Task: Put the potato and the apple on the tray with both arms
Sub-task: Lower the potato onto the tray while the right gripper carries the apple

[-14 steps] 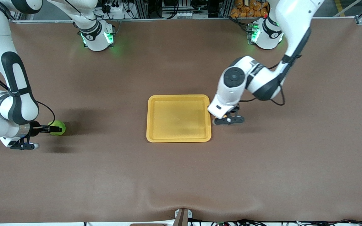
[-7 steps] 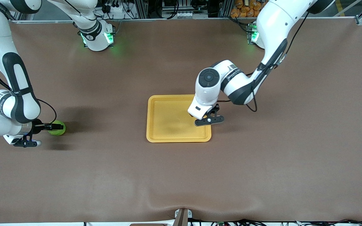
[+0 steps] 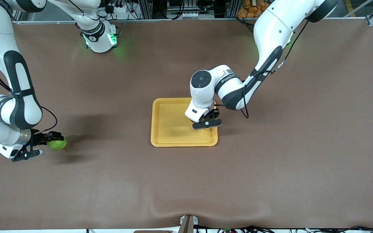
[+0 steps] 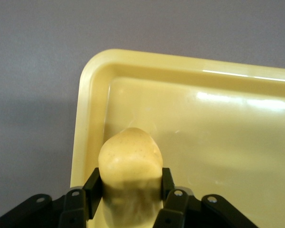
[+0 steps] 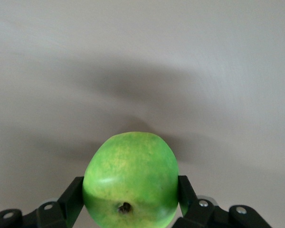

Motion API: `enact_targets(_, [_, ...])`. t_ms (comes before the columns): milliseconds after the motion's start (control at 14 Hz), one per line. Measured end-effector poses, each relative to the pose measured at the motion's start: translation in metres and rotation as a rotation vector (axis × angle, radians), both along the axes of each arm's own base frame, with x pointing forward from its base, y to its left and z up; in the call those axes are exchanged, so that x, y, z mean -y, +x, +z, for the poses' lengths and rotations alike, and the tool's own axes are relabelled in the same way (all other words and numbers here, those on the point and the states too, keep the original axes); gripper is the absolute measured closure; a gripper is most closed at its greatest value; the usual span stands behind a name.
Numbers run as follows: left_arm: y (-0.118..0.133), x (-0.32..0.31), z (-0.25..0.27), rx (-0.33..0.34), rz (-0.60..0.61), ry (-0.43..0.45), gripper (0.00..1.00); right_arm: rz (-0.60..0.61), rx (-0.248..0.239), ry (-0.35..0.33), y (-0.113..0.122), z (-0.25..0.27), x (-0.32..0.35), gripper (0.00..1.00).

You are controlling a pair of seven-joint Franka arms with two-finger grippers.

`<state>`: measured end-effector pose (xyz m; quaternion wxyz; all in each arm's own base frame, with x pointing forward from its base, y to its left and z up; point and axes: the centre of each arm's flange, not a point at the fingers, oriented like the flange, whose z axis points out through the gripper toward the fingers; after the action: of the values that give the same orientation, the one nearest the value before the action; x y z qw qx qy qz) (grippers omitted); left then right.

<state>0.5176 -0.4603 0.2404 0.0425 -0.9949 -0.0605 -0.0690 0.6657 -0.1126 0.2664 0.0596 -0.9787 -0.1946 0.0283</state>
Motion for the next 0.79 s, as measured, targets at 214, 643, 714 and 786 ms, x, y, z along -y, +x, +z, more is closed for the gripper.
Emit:
enact_targets(214, [0.001,-0.001,-0.003,0.013,-0.014,0.013,0.47,0.26,0.086,0.004,0.024,0.032,-0.056,0.16])
enact_targets(643, [0.001,-0.004,-0.018,0.003,-0.021,0.033,0.47,0.699,0.167,0.018,0.034,0.05,-0.177,0.16])
enact_targets(714, [0.002,-0.005,-0.02,0.001,-0.02,0.035,0.45,0.761,0.175,0.023,0.034,0.051,-0.19,0.16])
enact_targets(786, [0.002,-0.006,-0.022,0.0,-0.02,0.037,0.44,0.82,0.183,0.028,0.033,0.053,-0.199,0.16])
